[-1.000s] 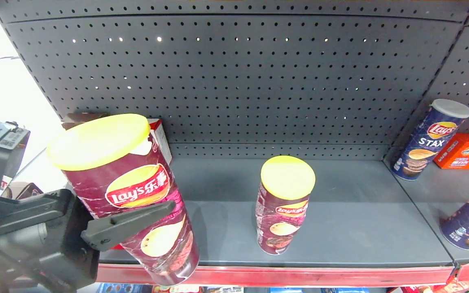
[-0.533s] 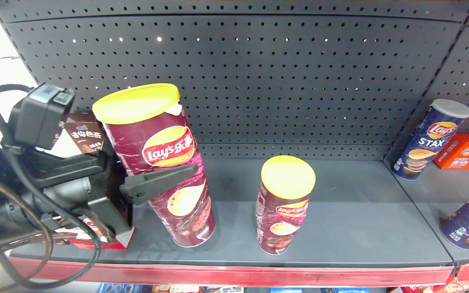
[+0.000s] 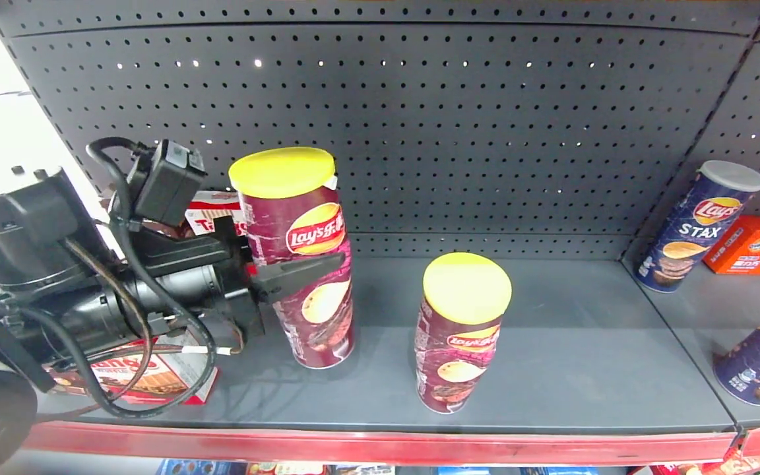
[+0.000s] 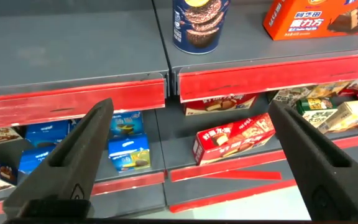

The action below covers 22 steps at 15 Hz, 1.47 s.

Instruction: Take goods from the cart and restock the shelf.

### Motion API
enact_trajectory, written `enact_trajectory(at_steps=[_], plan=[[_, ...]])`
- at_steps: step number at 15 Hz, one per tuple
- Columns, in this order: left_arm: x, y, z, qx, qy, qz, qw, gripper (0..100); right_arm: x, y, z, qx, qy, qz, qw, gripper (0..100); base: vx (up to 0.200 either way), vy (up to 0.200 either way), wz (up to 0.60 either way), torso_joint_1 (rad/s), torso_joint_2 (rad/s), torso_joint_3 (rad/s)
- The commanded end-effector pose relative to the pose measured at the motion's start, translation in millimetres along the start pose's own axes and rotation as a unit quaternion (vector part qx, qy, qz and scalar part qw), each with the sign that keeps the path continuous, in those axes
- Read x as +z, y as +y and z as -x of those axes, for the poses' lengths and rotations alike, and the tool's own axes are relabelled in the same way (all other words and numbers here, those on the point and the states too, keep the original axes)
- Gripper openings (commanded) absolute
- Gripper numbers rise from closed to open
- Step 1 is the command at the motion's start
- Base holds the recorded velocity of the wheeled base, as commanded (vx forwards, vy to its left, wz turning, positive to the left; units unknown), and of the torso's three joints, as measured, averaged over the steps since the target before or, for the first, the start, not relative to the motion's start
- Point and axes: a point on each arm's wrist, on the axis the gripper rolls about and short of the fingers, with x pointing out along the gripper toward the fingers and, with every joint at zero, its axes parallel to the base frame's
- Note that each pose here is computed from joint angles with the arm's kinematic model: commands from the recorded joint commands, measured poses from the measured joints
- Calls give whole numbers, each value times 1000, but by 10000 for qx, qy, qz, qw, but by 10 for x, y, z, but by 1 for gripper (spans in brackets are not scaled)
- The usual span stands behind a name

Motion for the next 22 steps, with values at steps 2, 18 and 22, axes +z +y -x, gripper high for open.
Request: enact_trajectory(at_steps=[2,18,22], plan=[[-46,140,-142,232,119,103,9996,0,1,0,-4,-1,22,3,10000,100,0,0,0,0,0,0],[-221,952,-1360,-483,74,-191,9986,0,1,0,-4,7,22,3,10000,100,0,0,0,0,0,0],[-345,985,-1496,-538,93,-153,9984,0,1,0,-4,-1,22,3,10000,100,0,0,0,0,0,0]])
